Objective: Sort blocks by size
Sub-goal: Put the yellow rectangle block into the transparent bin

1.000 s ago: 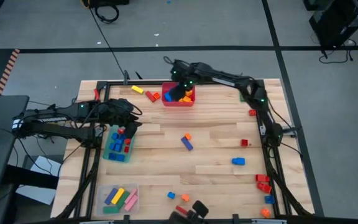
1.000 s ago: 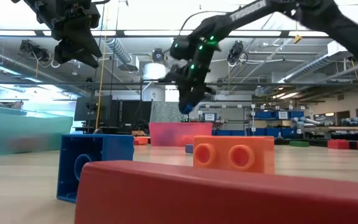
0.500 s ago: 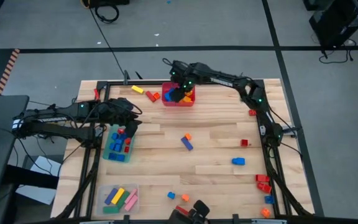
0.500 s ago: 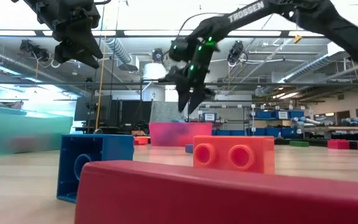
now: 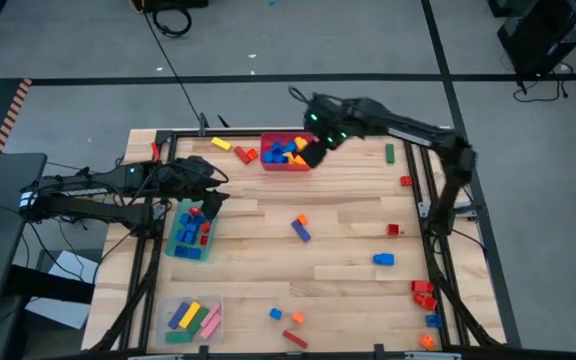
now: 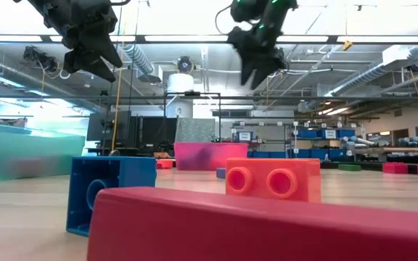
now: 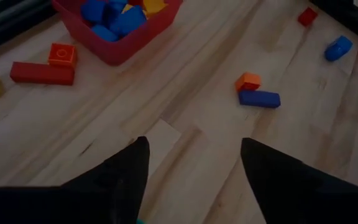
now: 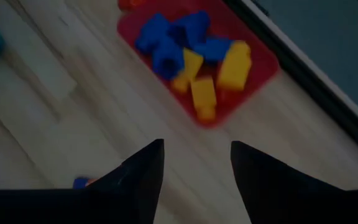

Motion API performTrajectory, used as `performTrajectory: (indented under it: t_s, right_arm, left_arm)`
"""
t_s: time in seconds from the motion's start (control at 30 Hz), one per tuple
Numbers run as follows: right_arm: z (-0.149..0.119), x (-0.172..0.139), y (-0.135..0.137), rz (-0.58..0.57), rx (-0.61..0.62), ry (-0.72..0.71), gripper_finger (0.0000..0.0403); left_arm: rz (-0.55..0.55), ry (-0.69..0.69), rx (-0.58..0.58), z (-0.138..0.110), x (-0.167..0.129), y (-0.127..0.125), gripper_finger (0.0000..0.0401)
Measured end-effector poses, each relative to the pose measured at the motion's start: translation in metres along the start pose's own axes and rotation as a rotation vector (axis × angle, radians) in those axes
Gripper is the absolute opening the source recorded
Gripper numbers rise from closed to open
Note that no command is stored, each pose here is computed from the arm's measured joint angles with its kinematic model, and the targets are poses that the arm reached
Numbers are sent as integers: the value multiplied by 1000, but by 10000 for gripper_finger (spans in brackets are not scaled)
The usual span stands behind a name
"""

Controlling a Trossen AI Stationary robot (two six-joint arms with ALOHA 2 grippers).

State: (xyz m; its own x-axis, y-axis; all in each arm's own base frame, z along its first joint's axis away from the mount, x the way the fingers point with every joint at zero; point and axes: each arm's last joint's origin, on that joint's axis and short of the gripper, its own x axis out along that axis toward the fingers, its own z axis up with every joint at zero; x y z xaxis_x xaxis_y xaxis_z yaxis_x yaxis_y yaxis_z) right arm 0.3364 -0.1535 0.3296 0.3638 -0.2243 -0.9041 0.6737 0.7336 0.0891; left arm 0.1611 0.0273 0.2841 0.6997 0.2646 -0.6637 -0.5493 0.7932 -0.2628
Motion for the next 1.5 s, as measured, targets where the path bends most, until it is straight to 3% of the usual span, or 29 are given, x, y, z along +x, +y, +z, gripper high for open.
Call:
performTrajectory:
  t_s: [0.13, 0.33, 0.47, 0.6, 0.77, 0.9, 1.0, 1.23, 1.5]
  right_arm:
    - [-42, -13, 8, -1, 51, -21, 197]
    - [-99, -22, 18, 108, 146, -104, 197]
    - [-123, -19, 16, 159, 209, -141, 194]
    - [-140, -17, 13, 174, 261, -133, 194]
    - [-152, -16, 16, 187, 278, -111, 191]
    - [-154, -16, 21, 187, 263, -119, 187]
    - [-155, -17, 23, 179, 263, -132, 187]
    - [-157, -17, 25, 162, 254, -149, 185]
    - [-157, -17, 25, 159, 237, -152, 184]
  left_arm:
    - [4, -15, -21, 2, 2, -1, 264]
    - [85, -2, 15, 19, 17, 8, 264]
    - [186, 97, 66, 49, 32, 23, 264]
    - [217, 289, 151, 84, 52, 48, 264]
    - [257, 562, 357, 117, 84, 81, 264]
    - [295, 770, 573, 128, 114, 102, 264]
    - [244, 889, 678, 127, 137, 113, 264]
    - [172, 1045, 862, 115, 179, 130, 263]
    - [156, 1157, 1008, 106, 198, 145, 263]
